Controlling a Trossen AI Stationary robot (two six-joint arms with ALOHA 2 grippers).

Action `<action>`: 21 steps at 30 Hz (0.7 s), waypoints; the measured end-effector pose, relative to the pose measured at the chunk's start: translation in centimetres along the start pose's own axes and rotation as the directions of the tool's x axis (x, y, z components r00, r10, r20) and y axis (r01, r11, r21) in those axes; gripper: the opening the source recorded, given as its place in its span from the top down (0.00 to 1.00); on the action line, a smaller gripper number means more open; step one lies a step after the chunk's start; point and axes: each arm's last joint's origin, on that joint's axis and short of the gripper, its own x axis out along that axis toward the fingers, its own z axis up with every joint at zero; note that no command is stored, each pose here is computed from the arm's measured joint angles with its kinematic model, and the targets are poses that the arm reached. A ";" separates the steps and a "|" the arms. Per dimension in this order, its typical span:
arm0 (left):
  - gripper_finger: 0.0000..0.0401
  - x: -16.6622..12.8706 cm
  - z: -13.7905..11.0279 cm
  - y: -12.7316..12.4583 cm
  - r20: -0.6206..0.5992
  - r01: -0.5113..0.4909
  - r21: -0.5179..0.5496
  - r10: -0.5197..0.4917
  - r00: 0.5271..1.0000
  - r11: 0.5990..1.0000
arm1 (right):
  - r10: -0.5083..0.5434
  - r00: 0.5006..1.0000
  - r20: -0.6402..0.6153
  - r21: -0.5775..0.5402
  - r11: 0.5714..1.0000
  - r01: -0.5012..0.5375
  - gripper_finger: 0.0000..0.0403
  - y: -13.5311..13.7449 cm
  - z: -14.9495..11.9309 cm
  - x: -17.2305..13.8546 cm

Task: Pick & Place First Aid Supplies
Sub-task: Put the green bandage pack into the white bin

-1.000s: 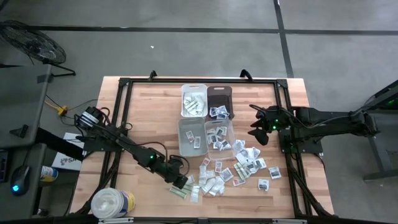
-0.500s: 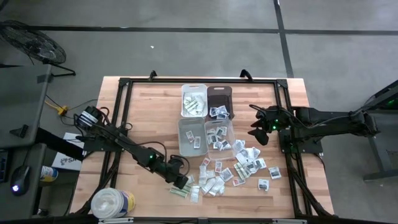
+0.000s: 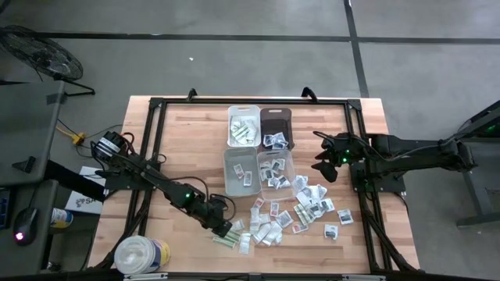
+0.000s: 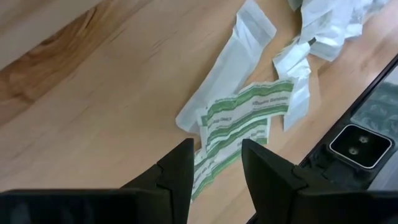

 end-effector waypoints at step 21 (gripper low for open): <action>0.66 0.0 -0.1 -0.1 -0.029 0.006 0.001 -0.006 1.000 1.000 | -0.002 1.000 0.001 0.005 1.000 0.002 0.45 0.0 0.0 0.0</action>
